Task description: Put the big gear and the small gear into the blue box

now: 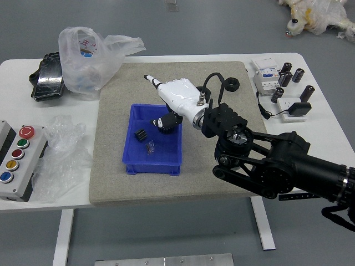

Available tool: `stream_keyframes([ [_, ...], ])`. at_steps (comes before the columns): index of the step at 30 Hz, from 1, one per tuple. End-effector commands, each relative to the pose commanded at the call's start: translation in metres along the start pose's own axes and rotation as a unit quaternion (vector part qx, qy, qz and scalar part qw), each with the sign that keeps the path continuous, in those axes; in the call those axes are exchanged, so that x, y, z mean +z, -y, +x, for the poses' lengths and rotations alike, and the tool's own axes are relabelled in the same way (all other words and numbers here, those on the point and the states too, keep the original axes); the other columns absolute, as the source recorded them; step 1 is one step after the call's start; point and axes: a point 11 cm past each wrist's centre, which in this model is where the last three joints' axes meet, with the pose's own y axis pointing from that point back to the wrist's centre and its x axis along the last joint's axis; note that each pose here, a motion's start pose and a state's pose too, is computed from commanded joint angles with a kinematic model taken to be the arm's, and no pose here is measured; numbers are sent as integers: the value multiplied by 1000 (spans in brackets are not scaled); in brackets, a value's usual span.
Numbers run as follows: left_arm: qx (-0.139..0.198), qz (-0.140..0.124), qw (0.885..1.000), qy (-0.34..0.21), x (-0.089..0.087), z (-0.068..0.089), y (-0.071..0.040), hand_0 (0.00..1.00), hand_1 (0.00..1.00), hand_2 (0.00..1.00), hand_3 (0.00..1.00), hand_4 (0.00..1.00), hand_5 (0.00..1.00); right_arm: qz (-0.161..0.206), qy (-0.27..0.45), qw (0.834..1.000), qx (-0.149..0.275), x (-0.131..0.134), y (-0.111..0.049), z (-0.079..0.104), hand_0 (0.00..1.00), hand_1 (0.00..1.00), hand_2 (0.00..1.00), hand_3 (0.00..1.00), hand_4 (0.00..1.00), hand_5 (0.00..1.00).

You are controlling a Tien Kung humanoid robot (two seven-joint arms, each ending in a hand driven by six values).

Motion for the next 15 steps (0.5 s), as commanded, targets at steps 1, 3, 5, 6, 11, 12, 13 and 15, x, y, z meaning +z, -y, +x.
stream_keyframes([
  [1, 0, 0, 1000, 0, 0, 0, 0, 707, 553, 544, 726, 731, 455, -5, 7, 1000, 6, 5, -1, 3, 339, 359, 218, 909, 914, 382],
  [3, -1, 0, 1000, -1, 0, -1, 0, 707, 553, 544, 726, 731, 455, -19, 30, 999, 22, 20, -5, 9, 339, 359, 218, 909, 914, 382],
  [5, -1, 0, 1000, -1, -1, -2, 0, 707, 553, 544, 726, 731, 455, -32, 63, 997, 40, 38, -12, 13, 339, 359, 218, 909, 914, 382],
  [6, -1, 0, 1000, -1, -1, -2, 0, 707, 553, 544, 726, 731, 455, -38, 78, 995, 48, 46, -16, 16, 339, 359, 218, 909, 914, 382],
  [11, -3, 0, 1000, -3, -1, -3, 1, 707, 554, 544, 725, 732, 456, -53, 185, 977, 96, 86, -40, 30, 367, 400, 273, 853, 889, 397],
  [12, -3, -1, 1000, -3, -1, -3, 1, 707, 554, 544, 725, 732, 456, -55, 202, 973, 102, 92, -44, 32, 367, 400, 273, 853, 889, 397],
  [13, -3, -1, 1000, -4, -1, -3, 1, 707, 555, 543, 724, 732, 454, -56, 229, 965, 110, 101, -50, 33, 481, 624, 649, 801, 850, 404],
  [15, -2, -1, 1000, -3, -1, -2, 1, 707, 555, 543, 724, 732, 454, -56, 274, 953, 118, 114, -59, 33, 481, 624, 649, 801, 850, 404],
])
